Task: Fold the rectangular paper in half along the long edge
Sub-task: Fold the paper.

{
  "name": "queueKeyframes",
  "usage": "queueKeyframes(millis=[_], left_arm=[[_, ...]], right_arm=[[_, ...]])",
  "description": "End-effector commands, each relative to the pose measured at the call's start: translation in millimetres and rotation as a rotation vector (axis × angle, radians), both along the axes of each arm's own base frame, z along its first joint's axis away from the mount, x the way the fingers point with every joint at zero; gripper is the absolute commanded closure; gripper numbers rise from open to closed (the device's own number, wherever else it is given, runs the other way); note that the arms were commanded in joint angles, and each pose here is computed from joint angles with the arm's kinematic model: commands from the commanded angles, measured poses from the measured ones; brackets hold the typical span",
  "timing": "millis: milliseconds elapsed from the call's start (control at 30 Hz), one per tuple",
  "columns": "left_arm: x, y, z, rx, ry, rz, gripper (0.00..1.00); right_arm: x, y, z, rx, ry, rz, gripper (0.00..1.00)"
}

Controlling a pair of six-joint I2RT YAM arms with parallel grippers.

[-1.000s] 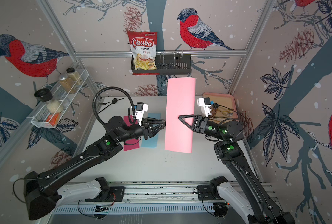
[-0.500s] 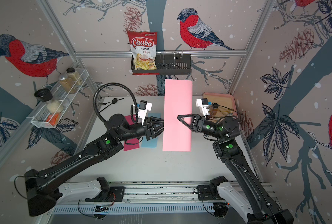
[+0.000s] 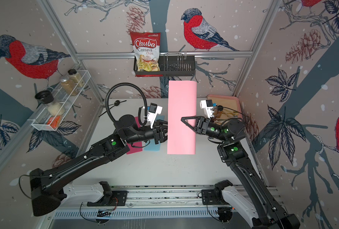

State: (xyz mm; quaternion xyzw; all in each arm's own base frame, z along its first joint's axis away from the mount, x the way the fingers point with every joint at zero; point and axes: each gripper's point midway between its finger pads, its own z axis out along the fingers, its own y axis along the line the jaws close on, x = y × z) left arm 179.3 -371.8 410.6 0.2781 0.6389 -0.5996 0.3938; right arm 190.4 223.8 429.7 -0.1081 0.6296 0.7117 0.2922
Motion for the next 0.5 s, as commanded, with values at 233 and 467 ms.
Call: queueKeyframes(millis=[233,467], left_arm=[[-4.2,-2.5,6.0,-0.008,-0.044,-0.016,1.0],[-2.9,1.3,6.8,0.003,-0.056,0.005,1.0]], right_arm=[[2.3,0.9,1.4,0.024,-0.041,-0.004,0.61],[5.6,-1.7,-0.9,0.002,-0.05,-0.031,0.5]])
